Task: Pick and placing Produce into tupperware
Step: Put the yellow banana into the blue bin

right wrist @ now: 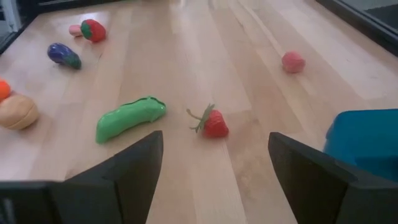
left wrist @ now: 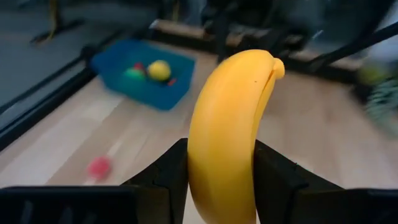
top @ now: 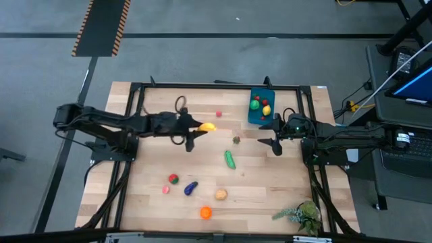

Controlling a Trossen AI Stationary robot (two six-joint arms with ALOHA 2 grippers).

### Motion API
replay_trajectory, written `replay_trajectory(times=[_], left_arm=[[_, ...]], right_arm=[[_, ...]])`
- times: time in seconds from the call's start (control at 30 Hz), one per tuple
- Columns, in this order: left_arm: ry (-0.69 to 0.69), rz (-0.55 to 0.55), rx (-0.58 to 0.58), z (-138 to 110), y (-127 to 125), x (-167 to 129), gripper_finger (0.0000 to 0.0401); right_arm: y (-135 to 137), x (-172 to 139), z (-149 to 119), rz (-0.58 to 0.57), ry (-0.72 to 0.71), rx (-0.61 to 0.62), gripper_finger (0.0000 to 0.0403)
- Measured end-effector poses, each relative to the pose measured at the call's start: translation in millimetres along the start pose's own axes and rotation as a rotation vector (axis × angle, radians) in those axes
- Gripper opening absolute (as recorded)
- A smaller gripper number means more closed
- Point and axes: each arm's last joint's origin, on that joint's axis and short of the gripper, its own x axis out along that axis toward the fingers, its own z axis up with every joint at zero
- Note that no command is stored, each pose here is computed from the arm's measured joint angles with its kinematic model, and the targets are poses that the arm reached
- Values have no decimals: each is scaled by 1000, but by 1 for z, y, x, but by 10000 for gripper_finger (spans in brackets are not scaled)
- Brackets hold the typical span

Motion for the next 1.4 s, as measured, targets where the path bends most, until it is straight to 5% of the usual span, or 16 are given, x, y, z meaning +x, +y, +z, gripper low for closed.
replay_trajectory(times=[0.2,0.5,0.97,1.4], left_arm=[[-194,-184,0,-29,7,-12,129],[-247,-307,13,-45,15,-19,129],[-254,-256,-18,-49,17,-12,129],[-244,-370,5,-48,13,19,129]], right_arm=[[4,0,1,125,-10,-17,292],[7,-1,11,242,-108,-59,292],[8,-2,16,251,-152,-40,292],[8,-2,16,252,-150,-18,292]])
